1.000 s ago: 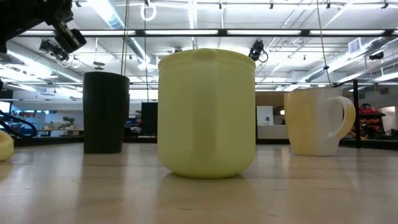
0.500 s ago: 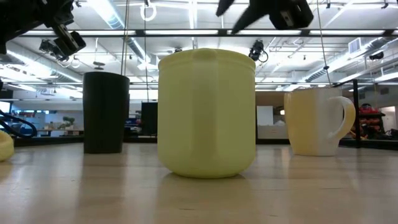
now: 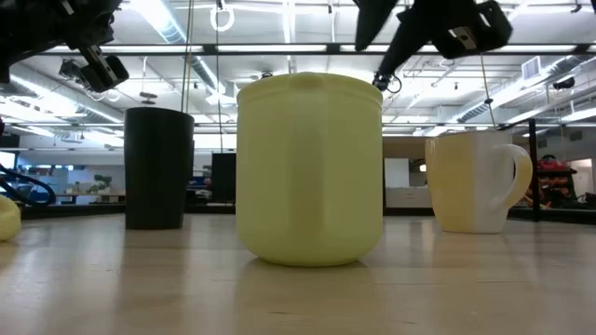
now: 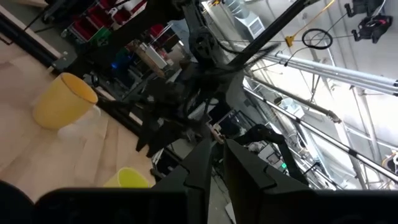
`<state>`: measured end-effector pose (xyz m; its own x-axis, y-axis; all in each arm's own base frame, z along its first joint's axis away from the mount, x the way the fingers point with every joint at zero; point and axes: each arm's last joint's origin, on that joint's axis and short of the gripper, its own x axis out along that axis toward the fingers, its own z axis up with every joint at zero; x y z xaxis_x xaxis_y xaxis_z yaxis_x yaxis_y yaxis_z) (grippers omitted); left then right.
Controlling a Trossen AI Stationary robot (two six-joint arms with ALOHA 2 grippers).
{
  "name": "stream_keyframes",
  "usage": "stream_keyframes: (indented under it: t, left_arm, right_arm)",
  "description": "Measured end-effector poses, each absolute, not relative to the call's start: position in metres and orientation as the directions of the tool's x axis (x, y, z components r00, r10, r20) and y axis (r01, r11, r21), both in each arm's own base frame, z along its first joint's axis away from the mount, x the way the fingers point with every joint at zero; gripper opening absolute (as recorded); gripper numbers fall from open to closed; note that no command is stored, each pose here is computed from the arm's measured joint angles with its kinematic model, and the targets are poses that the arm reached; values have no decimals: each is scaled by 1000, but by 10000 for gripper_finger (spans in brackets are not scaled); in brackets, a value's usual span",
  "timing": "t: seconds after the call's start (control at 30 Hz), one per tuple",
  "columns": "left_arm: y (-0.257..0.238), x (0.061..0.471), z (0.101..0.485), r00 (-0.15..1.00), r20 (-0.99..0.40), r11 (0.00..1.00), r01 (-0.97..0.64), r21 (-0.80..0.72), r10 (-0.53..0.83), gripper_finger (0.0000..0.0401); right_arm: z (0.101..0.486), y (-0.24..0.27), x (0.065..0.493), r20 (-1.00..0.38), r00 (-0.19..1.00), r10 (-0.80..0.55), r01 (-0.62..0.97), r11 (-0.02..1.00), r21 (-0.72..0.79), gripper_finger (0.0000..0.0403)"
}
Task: Stack small to large cups/mugs on shelf
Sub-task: Put the yellow mug on the shelf
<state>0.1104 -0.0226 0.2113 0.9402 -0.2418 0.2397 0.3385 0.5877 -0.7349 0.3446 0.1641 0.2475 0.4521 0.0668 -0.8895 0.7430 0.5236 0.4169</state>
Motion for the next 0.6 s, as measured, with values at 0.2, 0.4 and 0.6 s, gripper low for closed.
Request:
stream_keyframes:
  t: [0.2,0.4,0.6]
  left_arm:
    - [-23,111,209,944,222,586,325,-742,-243,51]
    - [-23,111,209,946,214,587,319,-744,-243,53]
    - [-23,111,208,948,204,584,311,-750,-243,48]
  right_arm:
    - [239,171,347,-891,449,71,753,507,420,116]
    - [227,175,353,-896,439,67,765,495,412,110]
    - [221,174,356,-900,434,52,777,483,403,105]
